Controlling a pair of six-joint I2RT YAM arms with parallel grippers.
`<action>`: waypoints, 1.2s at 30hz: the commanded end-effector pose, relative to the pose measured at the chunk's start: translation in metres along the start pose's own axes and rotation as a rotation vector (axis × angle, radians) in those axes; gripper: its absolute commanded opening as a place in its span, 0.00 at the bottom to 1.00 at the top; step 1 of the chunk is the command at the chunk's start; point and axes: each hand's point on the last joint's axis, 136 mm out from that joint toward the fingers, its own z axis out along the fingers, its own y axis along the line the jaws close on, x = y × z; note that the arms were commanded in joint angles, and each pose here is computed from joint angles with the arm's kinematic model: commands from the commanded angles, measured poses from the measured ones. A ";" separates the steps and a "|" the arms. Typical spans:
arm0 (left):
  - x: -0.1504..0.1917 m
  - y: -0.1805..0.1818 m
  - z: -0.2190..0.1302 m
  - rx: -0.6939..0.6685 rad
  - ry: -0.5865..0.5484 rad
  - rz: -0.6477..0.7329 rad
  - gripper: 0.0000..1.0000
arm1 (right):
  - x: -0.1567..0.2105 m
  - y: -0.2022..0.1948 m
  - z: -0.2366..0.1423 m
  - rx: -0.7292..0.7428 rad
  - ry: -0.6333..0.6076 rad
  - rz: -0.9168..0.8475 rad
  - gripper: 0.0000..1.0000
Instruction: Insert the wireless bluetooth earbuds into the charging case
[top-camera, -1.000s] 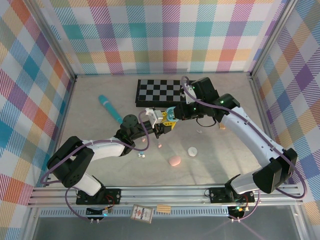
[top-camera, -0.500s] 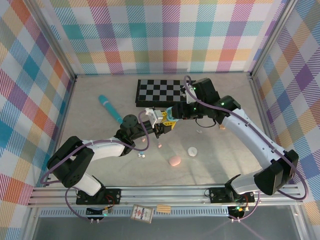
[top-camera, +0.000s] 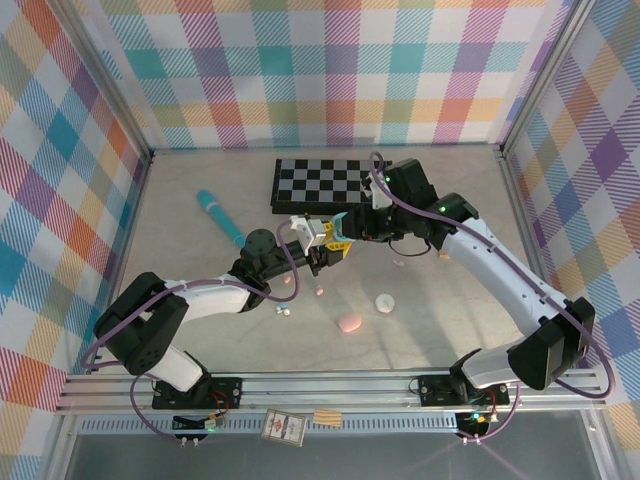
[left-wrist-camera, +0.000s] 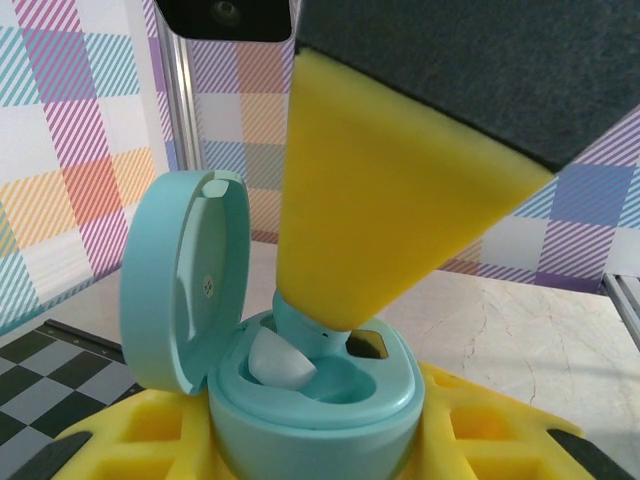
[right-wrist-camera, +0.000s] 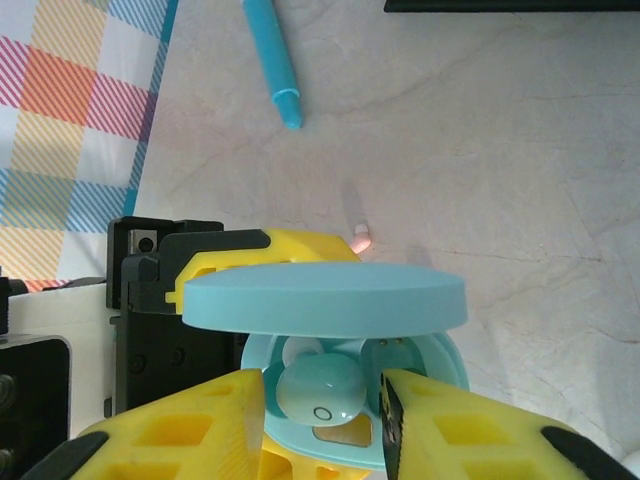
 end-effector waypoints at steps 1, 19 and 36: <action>-0.024 -0.001 0.004 0.014 -0.071 0.043 0.26 | 0.001 -0.007 0.007 0.025 0.011 0.047 0.34; -0.020 -0.002 0.002 0.014 -0.063 0.040 0.26 | -0.003 -0.002 -0.003 0.019 -0.027 -0.017 0.23; -0.022 -0.008 0.003 0.057 -0.061 0.032 0.26 | 0.011 0.009 -0.009 -0.040 0.042 -0.106 0.25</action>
